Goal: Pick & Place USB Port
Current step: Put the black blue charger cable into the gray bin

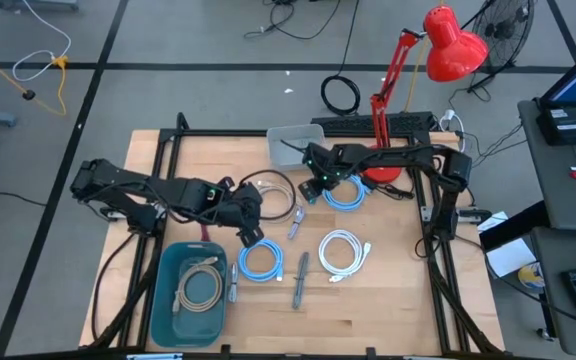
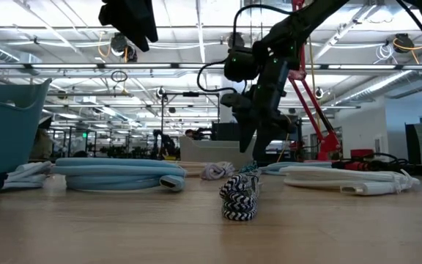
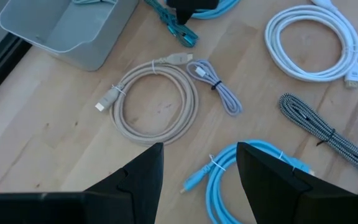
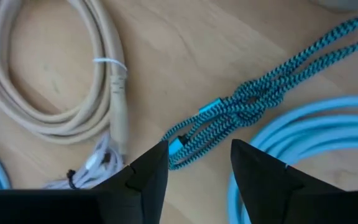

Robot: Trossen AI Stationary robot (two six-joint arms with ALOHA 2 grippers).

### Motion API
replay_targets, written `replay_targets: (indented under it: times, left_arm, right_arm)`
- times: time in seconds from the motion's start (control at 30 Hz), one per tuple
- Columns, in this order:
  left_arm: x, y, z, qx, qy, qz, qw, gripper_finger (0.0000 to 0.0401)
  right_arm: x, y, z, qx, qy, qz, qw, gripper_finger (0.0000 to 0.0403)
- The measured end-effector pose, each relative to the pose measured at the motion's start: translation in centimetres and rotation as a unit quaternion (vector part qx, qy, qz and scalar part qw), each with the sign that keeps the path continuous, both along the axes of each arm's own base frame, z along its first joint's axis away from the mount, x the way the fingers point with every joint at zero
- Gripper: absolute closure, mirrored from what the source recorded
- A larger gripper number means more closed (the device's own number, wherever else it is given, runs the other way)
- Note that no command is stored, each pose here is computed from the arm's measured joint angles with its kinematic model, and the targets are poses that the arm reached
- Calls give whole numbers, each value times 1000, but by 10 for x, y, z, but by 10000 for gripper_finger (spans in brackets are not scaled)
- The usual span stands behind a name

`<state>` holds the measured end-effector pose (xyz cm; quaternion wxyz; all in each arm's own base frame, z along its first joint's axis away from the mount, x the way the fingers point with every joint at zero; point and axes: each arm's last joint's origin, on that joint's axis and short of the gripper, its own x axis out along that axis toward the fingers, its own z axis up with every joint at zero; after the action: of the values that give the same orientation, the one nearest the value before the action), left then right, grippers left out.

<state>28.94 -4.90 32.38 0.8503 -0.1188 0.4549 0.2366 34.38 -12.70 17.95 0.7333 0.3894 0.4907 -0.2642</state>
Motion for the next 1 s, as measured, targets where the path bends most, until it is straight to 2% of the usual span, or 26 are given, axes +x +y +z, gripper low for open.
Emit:
replay_targets:
  times: [0.6,1.0]
  left_arm:
    - [0,-2,0,3,3,-8,1000,194]
    - [-2,-4,0,3,7,-11,1000,194]
  right_arm:
    - [1,-13,1,-25,-19,-43,999,234]
    - [7,-14,-26,5,7,-50,999,234]
